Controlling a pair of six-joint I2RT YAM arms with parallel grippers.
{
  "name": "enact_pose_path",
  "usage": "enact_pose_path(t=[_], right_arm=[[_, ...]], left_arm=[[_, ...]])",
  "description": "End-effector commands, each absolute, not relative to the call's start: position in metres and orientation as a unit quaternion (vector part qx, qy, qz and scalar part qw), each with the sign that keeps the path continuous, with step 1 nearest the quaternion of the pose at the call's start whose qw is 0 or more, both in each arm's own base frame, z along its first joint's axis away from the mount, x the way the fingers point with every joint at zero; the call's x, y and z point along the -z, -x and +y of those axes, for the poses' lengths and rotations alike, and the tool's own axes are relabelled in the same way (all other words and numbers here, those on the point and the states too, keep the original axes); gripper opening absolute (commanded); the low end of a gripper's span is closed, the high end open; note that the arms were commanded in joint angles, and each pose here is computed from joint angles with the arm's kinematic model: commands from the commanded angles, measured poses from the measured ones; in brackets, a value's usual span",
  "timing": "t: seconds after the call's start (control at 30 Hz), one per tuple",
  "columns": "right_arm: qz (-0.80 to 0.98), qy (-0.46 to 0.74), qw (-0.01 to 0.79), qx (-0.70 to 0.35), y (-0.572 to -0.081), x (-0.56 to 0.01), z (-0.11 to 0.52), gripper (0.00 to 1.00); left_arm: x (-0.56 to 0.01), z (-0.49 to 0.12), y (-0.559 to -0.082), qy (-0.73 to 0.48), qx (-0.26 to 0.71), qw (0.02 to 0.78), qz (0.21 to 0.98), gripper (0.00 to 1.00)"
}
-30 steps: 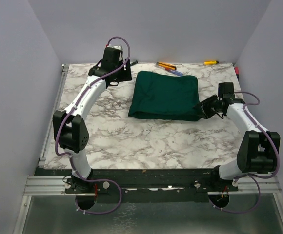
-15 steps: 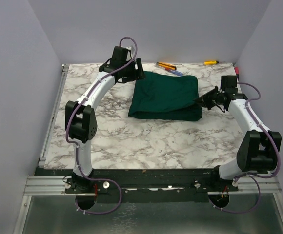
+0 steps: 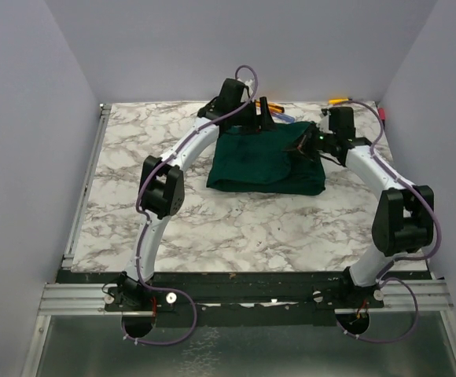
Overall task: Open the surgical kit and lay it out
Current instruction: Open the surgical kit at the center of the board.
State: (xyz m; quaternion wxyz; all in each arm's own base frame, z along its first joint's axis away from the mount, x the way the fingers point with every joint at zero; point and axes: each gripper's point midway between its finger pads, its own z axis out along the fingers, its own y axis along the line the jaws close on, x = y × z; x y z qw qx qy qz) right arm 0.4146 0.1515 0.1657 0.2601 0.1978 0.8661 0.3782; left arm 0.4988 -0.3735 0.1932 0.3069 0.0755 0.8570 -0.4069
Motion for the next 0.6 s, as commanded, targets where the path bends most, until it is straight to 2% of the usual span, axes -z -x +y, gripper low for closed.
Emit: enact_pose_path(t=[0.0, 0.2, 0.37, 0.47, 0.57], right_arm=[[0.868, -0.046, 0.294, -0.398, -0.425, -0.181, 0.193, 0.01], [0.88, 0.052, 0.267, -0.39, -0.411, -0.168, 0.236, 0.01], [0.878, 0.086, 0.253, -0.397, -0.403, -0.16, 0.248, 0.01], [0.88, 0.096, 0.242, -0.396, -0.4, -0.154, 0.25, 0.01], [0.878, 0.107, 0.24, -0.4, -0.397, -0.156, 0.253, 0.01]], left_arm=[[-0.201, -0.395, -0.506, -0.068, 0.461, 0.287, 0.837, 0.76], [-0.178, -0.401, -0.51, -0.042, 0.484, 0.251, 0.837, 0.76], [-0.16, -0.408, -0.505, -0.043, 0.506, 0.218, 0.833, 0.76], [-0.163, -0.41, -0.507, -0.04, 0.519, 0.223, 0.824, 0.76], [-0.165, -0.414, -0.507, -0.037, 0.535, 0.221, 0.815, 0.72]])
